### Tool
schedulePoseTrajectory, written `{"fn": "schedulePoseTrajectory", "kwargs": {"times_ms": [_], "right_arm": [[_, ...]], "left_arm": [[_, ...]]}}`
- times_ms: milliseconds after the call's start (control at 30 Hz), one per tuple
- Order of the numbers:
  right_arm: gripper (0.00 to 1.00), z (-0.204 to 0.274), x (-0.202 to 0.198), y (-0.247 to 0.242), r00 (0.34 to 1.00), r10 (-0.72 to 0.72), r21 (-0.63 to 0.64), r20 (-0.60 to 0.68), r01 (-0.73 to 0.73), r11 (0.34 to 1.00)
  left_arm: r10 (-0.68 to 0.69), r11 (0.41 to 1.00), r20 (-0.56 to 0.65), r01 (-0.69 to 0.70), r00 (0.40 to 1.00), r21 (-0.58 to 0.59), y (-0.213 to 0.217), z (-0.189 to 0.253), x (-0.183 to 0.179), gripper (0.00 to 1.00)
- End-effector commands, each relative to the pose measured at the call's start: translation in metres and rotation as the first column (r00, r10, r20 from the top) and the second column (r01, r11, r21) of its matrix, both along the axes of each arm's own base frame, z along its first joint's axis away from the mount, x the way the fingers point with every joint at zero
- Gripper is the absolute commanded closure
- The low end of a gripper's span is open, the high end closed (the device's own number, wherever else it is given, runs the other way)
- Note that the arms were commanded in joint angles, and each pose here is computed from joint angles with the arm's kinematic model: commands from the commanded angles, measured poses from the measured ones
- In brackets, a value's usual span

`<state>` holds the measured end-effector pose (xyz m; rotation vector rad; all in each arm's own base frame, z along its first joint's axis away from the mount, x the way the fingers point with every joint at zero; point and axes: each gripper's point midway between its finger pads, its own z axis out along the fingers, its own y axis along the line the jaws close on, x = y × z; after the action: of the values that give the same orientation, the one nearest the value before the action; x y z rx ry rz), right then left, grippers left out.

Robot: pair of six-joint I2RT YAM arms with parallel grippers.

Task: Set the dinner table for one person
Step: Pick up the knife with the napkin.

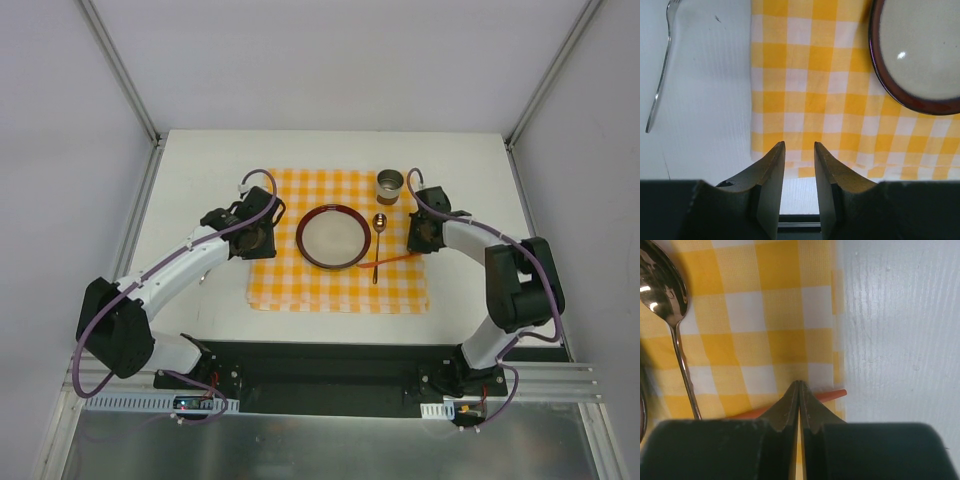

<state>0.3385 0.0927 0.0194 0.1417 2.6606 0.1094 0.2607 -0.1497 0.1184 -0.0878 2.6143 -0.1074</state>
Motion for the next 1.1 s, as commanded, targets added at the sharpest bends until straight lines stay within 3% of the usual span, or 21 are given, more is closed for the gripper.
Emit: {"fn": "schedulePoseTrajectory", "kwargs": {"times_ms": [0, 1067], "right_arm": [[0.97, 0.011, -0.008, -0.004, 1.000, -0.014, -0.009, 0.023, 0.014, 1.000], [0.98, -0.001, -0.072, 0.000, 0.999, 0.022, 0.001, -0.023, -0.022, 1.000]], "left_arm": [[-0.009, 1.000, 0.003, 0.009, 1.000, 0.016, -0.002, 0.004, 0.002, 0.71], [0.011, 0.999, 0.019, -0.011, 1.000, -0.033, 0.000, 0.010, -0.009, 0.71]]}}
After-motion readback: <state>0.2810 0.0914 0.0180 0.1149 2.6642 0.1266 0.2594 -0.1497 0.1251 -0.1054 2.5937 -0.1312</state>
